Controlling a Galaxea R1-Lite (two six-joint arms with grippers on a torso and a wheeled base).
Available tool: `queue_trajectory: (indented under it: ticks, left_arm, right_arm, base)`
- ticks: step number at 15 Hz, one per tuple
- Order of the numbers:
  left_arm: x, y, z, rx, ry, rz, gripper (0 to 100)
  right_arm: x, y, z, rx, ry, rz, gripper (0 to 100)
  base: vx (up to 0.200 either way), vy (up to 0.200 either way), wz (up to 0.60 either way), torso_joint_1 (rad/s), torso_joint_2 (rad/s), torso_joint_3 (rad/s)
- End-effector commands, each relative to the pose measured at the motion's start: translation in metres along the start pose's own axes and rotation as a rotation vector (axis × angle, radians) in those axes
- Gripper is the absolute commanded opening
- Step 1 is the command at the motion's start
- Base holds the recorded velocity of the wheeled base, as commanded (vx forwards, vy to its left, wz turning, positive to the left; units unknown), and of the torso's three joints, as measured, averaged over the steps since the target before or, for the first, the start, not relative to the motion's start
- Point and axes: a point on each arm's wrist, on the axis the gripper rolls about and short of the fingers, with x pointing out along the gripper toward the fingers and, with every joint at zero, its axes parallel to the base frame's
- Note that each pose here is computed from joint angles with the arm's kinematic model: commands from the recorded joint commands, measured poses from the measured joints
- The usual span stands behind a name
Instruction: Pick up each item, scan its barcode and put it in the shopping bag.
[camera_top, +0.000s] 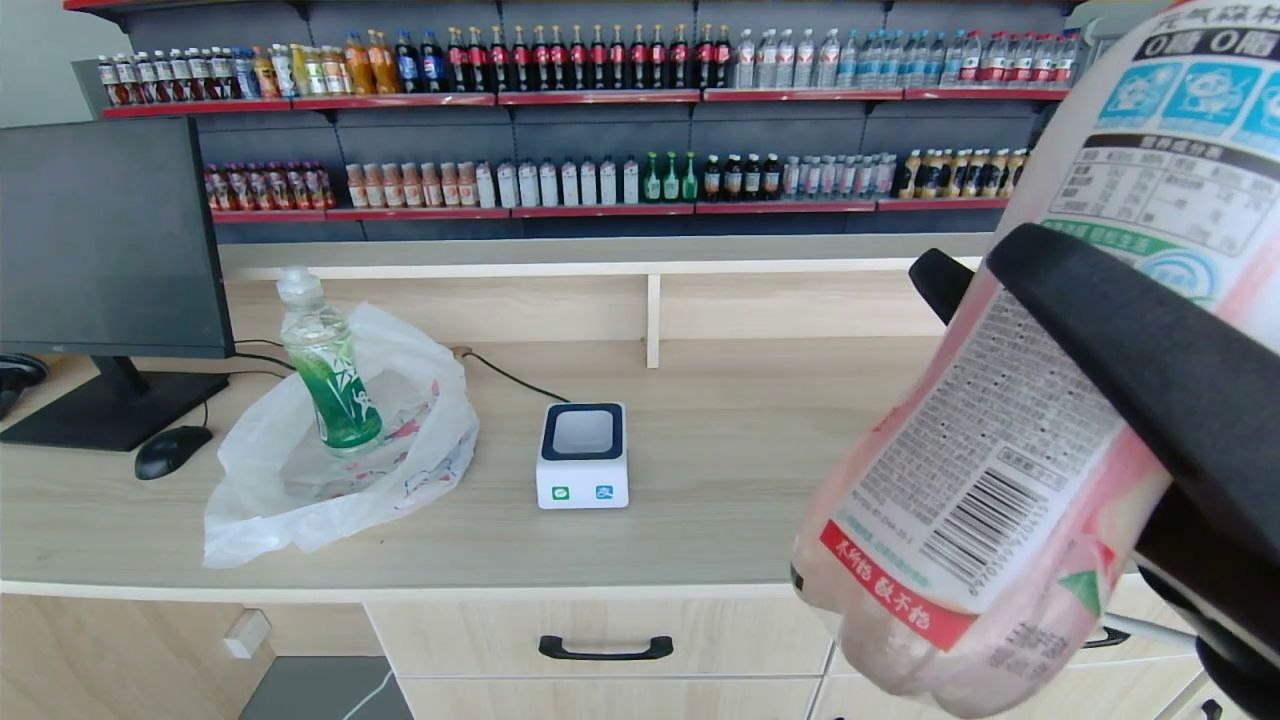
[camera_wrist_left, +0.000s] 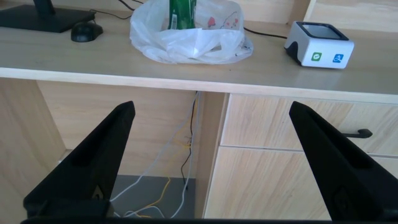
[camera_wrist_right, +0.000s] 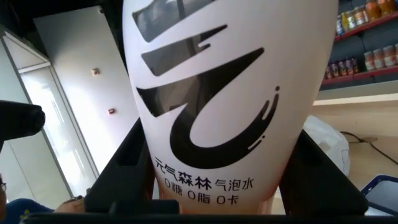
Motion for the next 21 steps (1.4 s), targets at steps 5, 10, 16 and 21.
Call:
queue_trajectory:
  ticks: [5,10,16,21]
  left_arm:
    - [0.000,0.000,0.000,0.000,0.000,0.000,100]
    - [0.000,0.000,0.000,0.000,-0.001,0.000,100]
    - [0.000,0.000,0.000,0.000,0.000,0.000,100]
    - [0.000,0.000,0.000,0.000,0.000,0.000,100]
  right_arm:
    - [-0.003,-0.016,-0.009,-0.122,0.043,-0.063,0]
    - [0.004,-0.047,-0.027,-0.206,0.104,-0.171,0]
    - [0.030,-0.113,-0.040,-0.404,0.127,-0.327,0]
    - [0.012,-0.144,-0.020,-0.697,0.151,-0.496,0]
  base:
    - [0.000,0.000,0.00,0.000,0.00,0.000]
    - [0.000,0.000,0.00,0.000,0.00,0.000]
    - [0.000,0.000,0.00,0.000,0.00,0.000]
    - [0.000,0.000,0.00,0.000,0.00,0.000]
